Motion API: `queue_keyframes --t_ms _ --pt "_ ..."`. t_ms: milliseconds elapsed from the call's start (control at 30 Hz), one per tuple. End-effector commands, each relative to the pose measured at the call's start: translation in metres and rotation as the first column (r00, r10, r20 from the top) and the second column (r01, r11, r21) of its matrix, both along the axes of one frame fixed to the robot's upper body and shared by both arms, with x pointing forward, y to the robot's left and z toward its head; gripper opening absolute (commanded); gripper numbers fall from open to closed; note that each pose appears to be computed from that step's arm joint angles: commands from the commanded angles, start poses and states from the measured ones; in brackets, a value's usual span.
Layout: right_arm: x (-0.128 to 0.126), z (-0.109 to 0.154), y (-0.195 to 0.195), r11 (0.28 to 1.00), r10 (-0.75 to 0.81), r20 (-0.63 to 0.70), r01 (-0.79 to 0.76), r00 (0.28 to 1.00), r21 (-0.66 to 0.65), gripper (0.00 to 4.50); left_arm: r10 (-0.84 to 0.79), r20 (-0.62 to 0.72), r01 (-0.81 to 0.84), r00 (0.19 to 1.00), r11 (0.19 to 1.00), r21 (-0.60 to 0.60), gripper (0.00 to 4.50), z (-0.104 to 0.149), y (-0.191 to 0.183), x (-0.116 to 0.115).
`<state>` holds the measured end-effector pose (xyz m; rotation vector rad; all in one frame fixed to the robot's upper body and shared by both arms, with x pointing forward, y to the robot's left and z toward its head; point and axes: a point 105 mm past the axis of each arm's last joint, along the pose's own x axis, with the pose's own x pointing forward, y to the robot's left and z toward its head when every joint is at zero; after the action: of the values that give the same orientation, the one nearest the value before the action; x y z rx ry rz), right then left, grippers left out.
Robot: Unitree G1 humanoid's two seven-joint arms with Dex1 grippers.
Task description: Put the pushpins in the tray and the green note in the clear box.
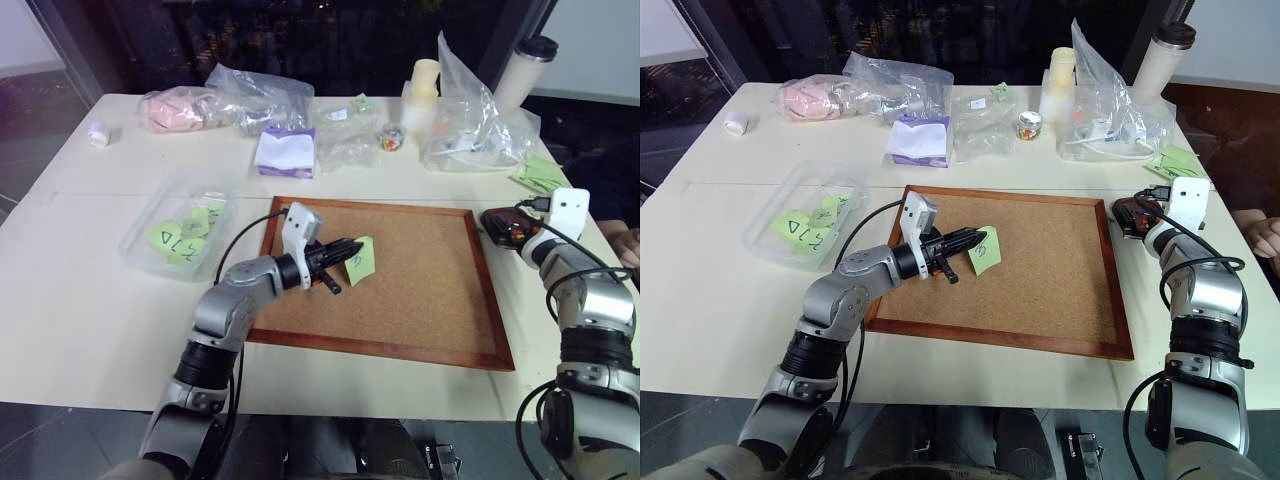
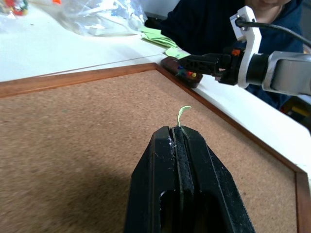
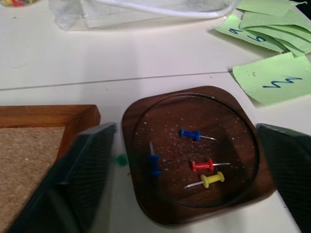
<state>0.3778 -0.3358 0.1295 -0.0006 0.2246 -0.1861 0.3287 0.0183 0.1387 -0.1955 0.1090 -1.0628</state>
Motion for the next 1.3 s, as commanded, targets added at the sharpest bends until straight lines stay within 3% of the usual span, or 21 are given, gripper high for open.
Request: queue_keyframes --t_ms 33,200,367,467,600,667,767,900,1067,1100,1133,1300 --pt "0.001 0.012 0.0 1.0 0.008 0.041 -0.007 0.999 -0.017 4.47 -0.014 0.08 0.015 0.997 1.0 -0.008 0.0 0.016 0.002 -0.006" --pt "-0.001 0.025 0.006 0.999 0.037 0.079 -0.037 0.996 -0.002 4.47 -0.003 0.102 0.003 0.995 1.0 0.0 0.0 0.024 0.019 -0.012" --pt "-0.015 0.048 0.07 0.926 0.369 0.127 -0.376 0.921 0.037 4.47 0.018 0.119 -0.018 0.993 1.0 -0.002 0.0 0.04 0.051 -0.023" --pt "-0.038 0.058 0.119 0.799 0.594 0.132 -0.601 0.794 0.015 4.47 0.065 0.152 -0.065 0.986 0.998 -0.007 0.0 0.057 0.078 -0.024" --pt "-0.063 0.065 0.153 0.661 0.746 0.127 -0.751 0.654 -0.018 4.47 0.122 0.178 -0.117 0.976 0.992 -0.036 0.0 0.077 0.101 -0.021" --pt "-0.079 0.07 0.179 0.545 0.835 0.116 -0.837 0.537 -0.045 4.47 0.243 0.19 -0.233 0.951 0.97 -0.073 0.0 0.094 0.129 -0.005" --pt "-0.091 0.071 0.2 0.442 0.896 0.088 -0.894 0.436 -0.069 4.47 0.411 0.184 -0.401 0.893 0.912 -0.087 0.0 0.105 0.17 0.016" --pt "-0.094 0.066 0.21 0.395 0.919 0.042 -0.914 0.392 -0.091 4.47 0.586 0.17 -0.593 0.792 0.805 -0.008 0.0 0.089 0.228 0.041" --pt "-0.092 0.062 0.21 0.393 0.919 0.017 -0.913 0.393 -0.107 4.47 0.603 0.144 -0.617 0.785 0.782 0.088 0.0 0.058 0.243 0.052" --pt "-0.091 0.061 0.209 0.395 0.918 0.012 -0.912 0.396 -0.111 4.5 0.601 0.139 -0.615 0.787 0.781 0.106 0.7 0.052 0.243 0.053" --pt "-0.091 0.06 0.209 0.4 0.916 0.009 -0.909 0.402 -0.113 4.5 0.591 0.134 -0.605 0.795 0.787 0.119 1.0 0.046 0.242 0.053" --pt "-0.09 0.056 0.205 0.42 0.906 -0.004 -0.9 0.423 -0.122 4.5 0.551 0.116 -0.562 0.827 0.818 0.12 3.53 0.042 0.237 0.052"
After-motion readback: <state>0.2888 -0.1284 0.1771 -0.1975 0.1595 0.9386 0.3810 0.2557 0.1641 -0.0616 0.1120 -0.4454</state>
